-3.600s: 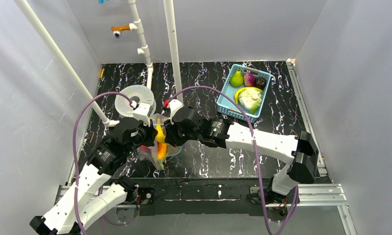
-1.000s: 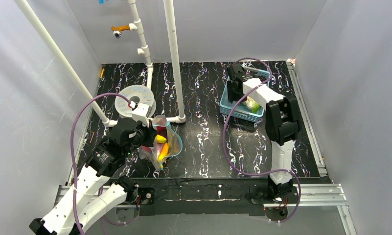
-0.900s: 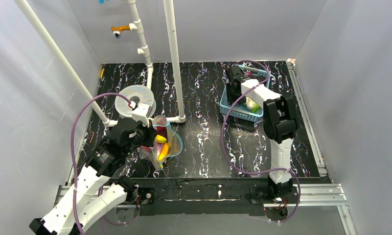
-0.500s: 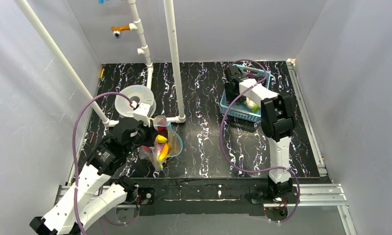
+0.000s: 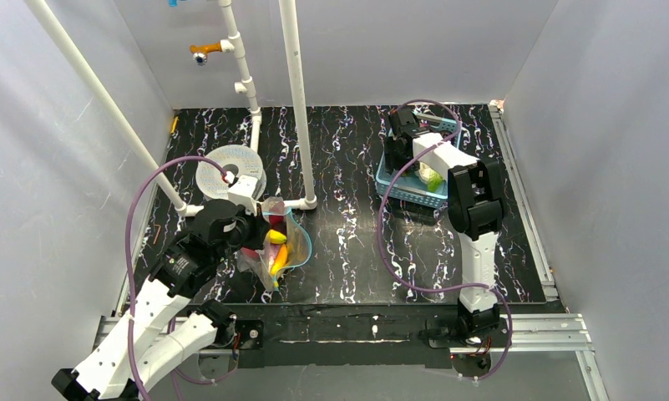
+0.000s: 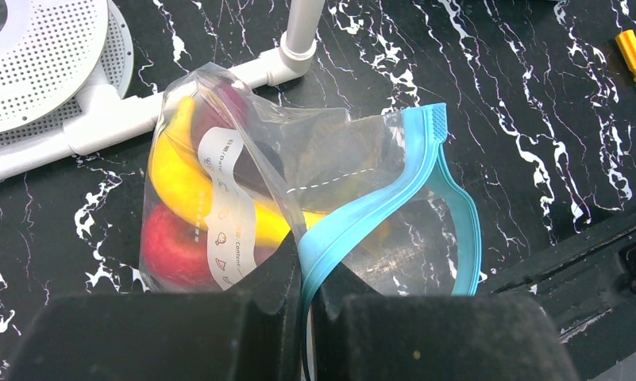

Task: Place the food in the zip-top bag and seal the zipper
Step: Pick up the fake fruit from the bin.

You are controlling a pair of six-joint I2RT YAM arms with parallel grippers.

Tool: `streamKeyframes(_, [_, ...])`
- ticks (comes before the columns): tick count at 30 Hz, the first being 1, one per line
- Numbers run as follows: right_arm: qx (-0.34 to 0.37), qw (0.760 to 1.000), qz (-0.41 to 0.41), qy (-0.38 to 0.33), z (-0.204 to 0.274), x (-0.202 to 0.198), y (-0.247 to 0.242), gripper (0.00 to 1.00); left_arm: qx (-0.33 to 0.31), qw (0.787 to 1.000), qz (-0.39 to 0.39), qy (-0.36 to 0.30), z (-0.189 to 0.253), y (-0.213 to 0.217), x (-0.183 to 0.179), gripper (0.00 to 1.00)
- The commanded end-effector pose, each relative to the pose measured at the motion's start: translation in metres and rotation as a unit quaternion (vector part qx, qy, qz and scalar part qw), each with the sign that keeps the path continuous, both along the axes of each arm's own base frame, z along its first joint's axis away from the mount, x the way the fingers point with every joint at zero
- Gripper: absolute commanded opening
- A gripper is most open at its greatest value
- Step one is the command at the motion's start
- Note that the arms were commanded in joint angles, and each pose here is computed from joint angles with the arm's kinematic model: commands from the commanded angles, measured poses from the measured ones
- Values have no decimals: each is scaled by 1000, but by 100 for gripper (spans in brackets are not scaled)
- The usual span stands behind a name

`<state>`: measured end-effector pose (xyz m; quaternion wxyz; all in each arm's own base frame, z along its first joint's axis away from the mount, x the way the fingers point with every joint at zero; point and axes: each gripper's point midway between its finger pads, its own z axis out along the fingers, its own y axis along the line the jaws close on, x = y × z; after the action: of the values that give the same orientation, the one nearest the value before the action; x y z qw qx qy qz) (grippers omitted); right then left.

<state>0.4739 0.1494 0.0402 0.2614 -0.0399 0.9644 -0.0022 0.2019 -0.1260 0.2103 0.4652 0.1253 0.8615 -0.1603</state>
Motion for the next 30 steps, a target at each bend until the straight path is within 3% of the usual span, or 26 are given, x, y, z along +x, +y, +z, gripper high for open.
streamKeyframes(1, [32,999,-4,0,-8,9,10,54,-1,1000,-2,-3,1,-1,2,0])
streamKeyframes(11, [10,1000,19,-18,-2,14,5,20,-1,1000,-2,1,-1,-2,4,0])
streamKeyframes(17, [42,996,54,-63,41,18,18,5,-1,1000,-5,6,-2,-3,4,0])
streamKeyframes(30, [170,962,125,-172,171,-13,50,1,4,1000,12,-5,-1,4,5,0])
